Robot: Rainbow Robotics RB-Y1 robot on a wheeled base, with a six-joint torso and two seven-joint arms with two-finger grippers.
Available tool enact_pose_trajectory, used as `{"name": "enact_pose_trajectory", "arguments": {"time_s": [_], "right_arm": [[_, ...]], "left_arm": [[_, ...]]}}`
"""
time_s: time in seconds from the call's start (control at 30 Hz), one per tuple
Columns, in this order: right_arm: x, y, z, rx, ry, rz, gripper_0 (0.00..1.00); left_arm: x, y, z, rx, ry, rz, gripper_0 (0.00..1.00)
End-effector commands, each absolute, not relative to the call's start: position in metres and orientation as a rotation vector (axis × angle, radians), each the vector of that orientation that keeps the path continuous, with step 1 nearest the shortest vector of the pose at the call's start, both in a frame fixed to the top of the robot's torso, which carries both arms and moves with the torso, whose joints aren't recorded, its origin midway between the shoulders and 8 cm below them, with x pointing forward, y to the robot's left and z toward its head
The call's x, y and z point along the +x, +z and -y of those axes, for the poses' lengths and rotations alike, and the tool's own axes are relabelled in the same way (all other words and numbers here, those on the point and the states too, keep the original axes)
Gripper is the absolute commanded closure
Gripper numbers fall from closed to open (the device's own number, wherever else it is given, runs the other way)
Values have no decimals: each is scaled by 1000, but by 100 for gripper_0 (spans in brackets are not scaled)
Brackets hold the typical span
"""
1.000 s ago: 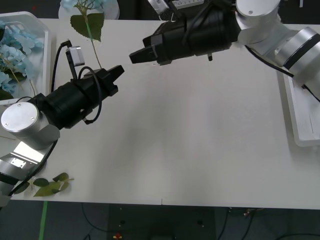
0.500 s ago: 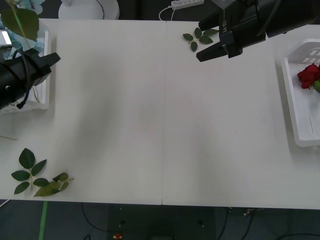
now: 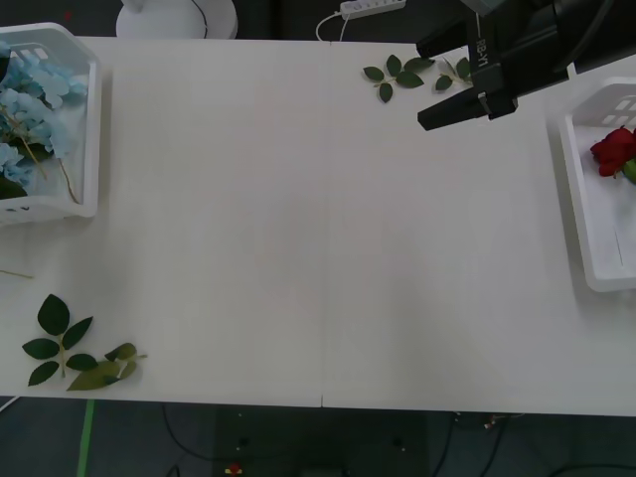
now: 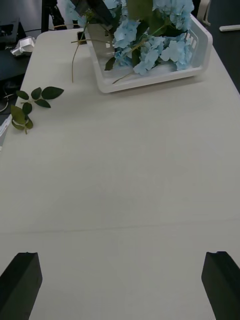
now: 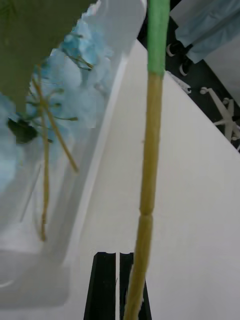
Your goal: Place the red flowers into the right box and the blue flowers into the left box. If a person shows an open palm, hand one flower to the person first, then continue sorting.
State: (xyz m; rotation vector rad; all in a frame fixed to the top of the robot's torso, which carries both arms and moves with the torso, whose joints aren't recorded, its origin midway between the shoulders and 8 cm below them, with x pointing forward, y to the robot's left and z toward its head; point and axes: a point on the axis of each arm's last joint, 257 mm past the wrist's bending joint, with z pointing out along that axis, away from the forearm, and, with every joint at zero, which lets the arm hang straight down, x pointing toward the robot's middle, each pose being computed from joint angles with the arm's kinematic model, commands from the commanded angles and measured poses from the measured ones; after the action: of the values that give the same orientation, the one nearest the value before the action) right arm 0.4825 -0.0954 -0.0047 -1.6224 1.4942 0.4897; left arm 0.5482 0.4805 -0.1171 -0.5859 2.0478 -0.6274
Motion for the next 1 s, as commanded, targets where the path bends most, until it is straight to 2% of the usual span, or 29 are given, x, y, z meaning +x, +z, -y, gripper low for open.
{"name": "enact_pose_trajectory", "arguments": {"time_s": [0.03,0.17,0.53,0.6,0.67,0.73,0.77,0.8,0.83,0.9,1.0], "right_arm": [[479,10,104,-1627,465,-1458,0],[479,11,104,-1625,464,-1457,0],[480,10,106,-1627,454,-1459,0],[480,10,106,-1627,454,-1459,0],[480,10,106,-1627,454,-1459,0],[480,10,106,-1627,454,-1459,0],[480,10,106,-1627,454,-1459,0],[480,10,106,-1627,454,-1459,0],[480,10,106,-1627,454,-1459,0],[480,10,106,-1627,454,-1459,0],[480,10,106,-1627,454,-1459,0]], "left_arm": [[559,-40,-543,-627,-545,-1946,100],[564,-31,-572,-678,-491,-1921,100],[582,-64,-574,-631,-356,-1958,100],[581,-69,-576,-628,-339,-1969,85],[581,-73,-575,-618,-328,-1982,75],[581,-75,-575,-610,-321,-1989,57],[581,-75,-575,-605,-316,-1990,42],[581,-75,-575,-600,-312,-1992,32],[581,-75,-575,-597,-312,-1992,28],[581,-74,-573,-593,-321,-1990,12],[581,-74,-571,-580,-321,-1996,1]]}}
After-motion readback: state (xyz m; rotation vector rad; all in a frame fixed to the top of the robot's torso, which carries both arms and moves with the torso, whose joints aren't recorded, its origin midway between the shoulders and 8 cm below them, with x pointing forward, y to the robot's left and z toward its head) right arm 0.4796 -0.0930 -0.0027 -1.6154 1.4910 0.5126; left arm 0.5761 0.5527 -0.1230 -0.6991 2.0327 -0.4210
